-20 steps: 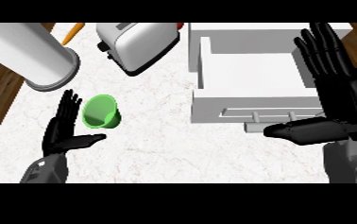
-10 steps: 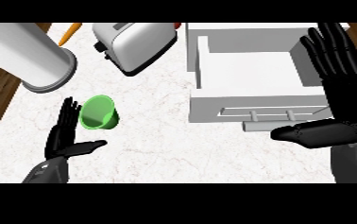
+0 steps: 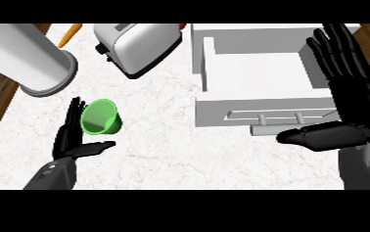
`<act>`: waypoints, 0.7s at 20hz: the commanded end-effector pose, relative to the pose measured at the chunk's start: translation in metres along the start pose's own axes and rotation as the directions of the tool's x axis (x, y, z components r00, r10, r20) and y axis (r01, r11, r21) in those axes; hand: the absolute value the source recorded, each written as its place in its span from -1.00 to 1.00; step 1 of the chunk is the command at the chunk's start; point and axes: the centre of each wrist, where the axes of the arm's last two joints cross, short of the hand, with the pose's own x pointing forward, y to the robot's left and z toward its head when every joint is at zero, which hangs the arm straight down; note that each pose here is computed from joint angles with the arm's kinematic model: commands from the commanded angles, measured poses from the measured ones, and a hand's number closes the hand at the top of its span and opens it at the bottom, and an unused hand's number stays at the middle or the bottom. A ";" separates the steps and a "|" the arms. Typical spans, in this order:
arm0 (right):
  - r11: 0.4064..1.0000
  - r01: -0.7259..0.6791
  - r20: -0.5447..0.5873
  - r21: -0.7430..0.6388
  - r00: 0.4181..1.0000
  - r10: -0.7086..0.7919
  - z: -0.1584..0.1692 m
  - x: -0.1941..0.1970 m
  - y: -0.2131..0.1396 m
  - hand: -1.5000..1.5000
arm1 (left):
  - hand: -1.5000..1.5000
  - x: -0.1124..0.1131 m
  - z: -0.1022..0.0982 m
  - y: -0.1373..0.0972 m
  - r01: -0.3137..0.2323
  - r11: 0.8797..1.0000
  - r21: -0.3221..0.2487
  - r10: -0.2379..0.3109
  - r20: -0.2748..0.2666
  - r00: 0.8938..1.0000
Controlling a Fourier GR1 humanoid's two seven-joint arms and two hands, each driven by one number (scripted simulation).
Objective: Pick up the cup, place it into the drawer and close the drawer
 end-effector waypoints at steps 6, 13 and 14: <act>1.000 -0.007 -0.003 0.003 1.000 0.007 0.001 -0.002 0.012 -1.00 | -1.00 0.003 -0.016 -0.024 -0.059 0.996 -0.070 0.061 0.028 0.998; 1.000 -0.016 0.004 0.001 1.000 0.016 0.006 0.010 -0.006 -1.00 | 1.00 0.000 -0.012 -0.026 -0.212 0.964 -0.158 0.227 0.078 0.971; 1.000 -0.020 -0.023 0.007 1.000 0.020 -0.003 -0.003 -0.001 -1.00 | 1.00 0.004 -0.020 -0.034 -0.141 0.978 -0.153 0.166 0.163 0.973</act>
